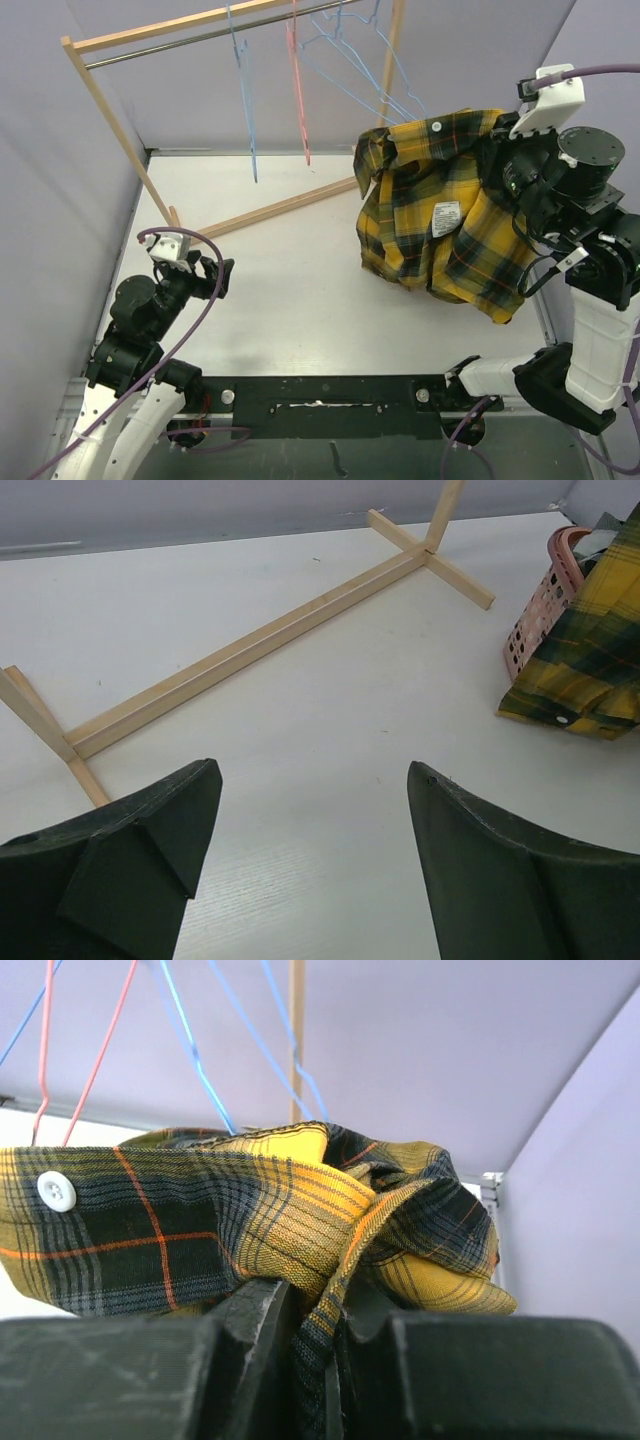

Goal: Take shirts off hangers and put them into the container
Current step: Place the shirt in the bin.

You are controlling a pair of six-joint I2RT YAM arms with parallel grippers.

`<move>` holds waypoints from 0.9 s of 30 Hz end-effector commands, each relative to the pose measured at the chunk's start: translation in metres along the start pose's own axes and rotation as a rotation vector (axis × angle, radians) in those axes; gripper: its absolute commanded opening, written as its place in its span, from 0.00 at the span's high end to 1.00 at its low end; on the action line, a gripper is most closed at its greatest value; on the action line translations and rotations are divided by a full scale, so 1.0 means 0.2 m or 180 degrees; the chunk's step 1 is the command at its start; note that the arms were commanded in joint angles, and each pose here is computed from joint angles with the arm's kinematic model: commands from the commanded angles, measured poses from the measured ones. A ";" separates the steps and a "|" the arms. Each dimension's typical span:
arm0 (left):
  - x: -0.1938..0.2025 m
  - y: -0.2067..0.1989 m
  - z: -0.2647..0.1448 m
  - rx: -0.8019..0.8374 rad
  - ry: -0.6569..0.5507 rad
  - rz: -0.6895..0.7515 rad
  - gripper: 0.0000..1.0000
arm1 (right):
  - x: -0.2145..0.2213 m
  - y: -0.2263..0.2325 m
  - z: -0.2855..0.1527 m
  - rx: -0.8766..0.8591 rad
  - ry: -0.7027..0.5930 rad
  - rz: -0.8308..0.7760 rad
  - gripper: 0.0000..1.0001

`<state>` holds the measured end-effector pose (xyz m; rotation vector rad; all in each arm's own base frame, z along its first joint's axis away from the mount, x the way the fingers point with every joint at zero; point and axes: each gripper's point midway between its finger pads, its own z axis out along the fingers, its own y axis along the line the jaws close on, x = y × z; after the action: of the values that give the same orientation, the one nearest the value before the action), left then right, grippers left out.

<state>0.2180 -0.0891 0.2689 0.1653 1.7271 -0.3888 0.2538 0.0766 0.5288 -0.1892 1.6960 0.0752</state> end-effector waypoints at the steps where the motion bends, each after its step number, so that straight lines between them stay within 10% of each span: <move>1: -0.09 0.00 -0.02 0.0006 -0.0209 0.0023 0.26 | -0.23 -0.15 -0.08 0.0419 -0.0452 0.0004 1.00; 15: -0.10 -0.01 -0.03 0.0021 -0.0227 0.0019 0.26 | 0.04 -0.24 0.25 0.0861 0.0147 -0.0189 0.95; 27: -0.07 -0.03 0.00 0.0108 -0.0120 0.0021 0.25 | 1.12 -0.34 0.66 0.0357 0.1475 0.0947 1.00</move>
<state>0.2156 -0.0910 0.2708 0.1759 1.7182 -0.4033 0.3669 -0.0239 0.3124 0.1463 2.2309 -0.0824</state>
